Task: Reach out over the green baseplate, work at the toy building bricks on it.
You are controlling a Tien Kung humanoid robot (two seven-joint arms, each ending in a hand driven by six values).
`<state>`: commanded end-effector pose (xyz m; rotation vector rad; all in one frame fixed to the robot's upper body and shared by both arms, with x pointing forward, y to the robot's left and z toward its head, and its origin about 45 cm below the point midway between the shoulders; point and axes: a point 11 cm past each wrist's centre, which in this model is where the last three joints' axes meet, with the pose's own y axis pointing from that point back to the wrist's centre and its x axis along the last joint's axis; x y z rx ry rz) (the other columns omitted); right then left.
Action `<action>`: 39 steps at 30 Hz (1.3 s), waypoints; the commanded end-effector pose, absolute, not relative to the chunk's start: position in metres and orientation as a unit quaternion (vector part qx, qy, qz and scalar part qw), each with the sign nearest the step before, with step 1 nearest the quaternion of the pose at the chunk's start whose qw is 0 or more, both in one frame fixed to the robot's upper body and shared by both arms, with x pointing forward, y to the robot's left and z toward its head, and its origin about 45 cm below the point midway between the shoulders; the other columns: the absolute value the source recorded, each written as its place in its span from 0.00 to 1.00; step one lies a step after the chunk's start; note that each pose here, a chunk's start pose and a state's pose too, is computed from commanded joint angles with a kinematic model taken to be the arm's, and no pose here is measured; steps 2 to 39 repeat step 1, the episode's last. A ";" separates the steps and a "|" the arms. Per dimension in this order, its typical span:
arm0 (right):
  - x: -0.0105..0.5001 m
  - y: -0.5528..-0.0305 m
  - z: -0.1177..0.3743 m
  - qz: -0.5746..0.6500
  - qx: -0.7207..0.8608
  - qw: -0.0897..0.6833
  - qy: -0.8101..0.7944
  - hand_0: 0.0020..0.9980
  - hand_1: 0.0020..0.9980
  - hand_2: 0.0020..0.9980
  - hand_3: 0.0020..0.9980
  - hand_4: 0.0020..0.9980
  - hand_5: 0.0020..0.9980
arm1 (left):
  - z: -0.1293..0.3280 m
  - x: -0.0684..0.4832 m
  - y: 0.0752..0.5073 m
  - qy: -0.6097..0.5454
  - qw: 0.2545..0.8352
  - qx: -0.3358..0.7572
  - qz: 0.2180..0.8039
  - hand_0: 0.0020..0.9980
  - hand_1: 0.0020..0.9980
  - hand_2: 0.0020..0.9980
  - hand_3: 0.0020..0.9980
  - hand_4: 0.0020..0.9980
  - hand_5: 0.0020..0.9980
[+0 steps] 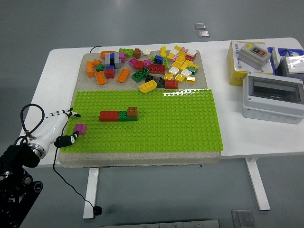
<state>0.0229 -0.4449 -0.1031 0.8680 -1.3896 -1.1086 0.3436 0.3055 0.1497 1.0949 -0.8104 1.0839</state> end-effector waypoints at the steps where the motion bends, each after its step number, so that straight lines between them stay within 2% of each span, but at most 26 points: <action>1: 0.023 -0.445 -0.103 -0.468 0.367 0.549 -0.587 0.70 0.61 0.58 0.69 0.37 0.89 | 0.150 0.344 0.306 -0.356 0.645 0.481 0.476 1.00 0.96 1.00 0.78 0.60 0.13; 39: 0.023 -0.445 -0.103 -0.468 0.367 0.549 -0.587 0.70 0.61 0.58 0.69 0.37 0.89 | 0.150 0.344 0.306 -0.356 0.645 0.481 0.476 1.00 0.96 1.00 0.78 0.60 0.13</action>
